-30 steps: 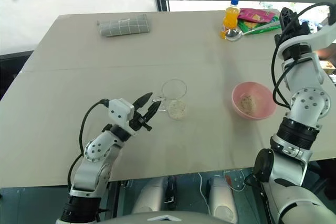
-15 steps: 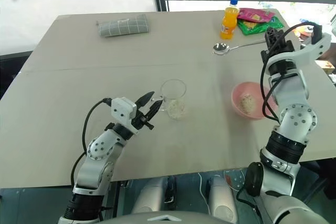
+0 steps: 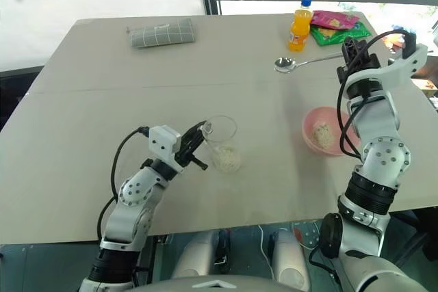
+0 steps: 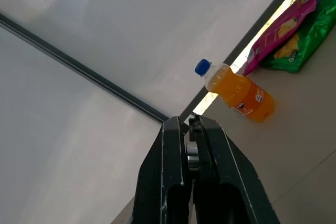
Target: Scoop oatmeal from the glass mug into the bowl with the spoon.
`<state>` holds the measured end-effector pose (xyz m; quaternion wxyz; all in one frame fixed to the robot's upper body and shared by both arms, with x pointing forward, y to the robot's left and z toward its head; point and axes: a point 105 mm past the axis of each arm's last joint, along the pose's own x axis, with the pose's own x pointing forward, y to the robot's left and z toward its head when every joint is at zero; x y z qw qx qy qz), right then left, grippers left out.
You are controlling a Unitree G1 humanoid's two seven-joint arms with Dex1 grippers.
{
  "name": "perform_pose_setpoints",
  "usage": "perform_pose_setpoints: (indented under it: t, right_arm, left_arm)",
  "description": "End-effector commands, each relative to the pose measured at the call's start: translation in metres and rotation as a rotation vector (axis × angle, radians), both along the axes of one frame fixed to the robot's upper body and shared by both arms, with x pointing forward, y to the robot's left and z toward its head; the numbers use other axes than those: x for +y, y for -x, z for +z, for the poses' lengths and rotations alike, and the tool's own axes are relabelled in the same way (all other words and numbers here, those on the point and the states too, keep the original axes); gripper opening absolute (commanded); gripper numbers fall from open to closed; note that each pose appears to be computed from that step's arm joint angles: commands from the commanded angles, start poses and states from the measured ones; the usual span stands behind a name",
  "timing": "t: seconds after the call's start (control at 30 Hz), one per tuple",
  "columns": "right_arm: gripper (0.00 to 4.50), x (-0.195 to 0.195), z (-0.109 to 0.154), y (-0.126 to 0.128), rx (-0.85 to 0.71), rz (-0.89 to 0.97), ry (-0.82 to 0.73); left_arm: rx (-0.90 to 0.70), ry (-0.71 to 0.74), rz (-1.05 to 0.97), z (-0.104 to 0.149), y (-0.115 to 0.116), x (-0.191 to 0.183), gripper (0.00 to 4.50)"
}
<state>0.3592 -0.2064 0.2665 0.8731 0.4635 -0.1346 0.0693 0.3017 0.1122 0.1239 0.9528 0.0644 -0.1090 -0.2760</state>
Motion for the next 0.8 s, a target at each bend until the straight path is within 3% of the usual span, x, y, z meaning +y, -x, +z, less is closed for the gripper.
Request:
perform_pose_setpoints:
  t: [0.03, 0.23, 0.43, 0.6, 0.8]
  right_arm:
    - [0.0, 0.0, 0.02, 0.012, -0.081, -0.003, 0.013]
    - [0.0, 0.016, 0.038, 0.017, -0.154, 0.078, 0.057]
    - [0.0, 0.063, 0.074, 0.032, -0.296, 0.305, 0.189]
    - [0.0, 0.1, 0.067, 0.036, -0.306, 0.43, 0.397]
    - [0.0, 0.104, 0.048, 0.027, -0.264, 0.422, 0.576]
  left_arm:
    - [-0.047, -0.003, 0.016, 0.011, -0.006, 0.0, 0.02]
    - [-0.16, -0.093, 0.086, 0.037, -0.039, 0.012, 0.02]
    - [-0.242, -0.261, 0.047, 0.053, -0.084, 0.012, 0.02]
    - [-0.285, -0.298, -0.011, 0.064, -0.101, -0.001, 0.02]
    - [-0.327, -0.303, -0.042, 0.073, -0.11, -0.012, 0.02]
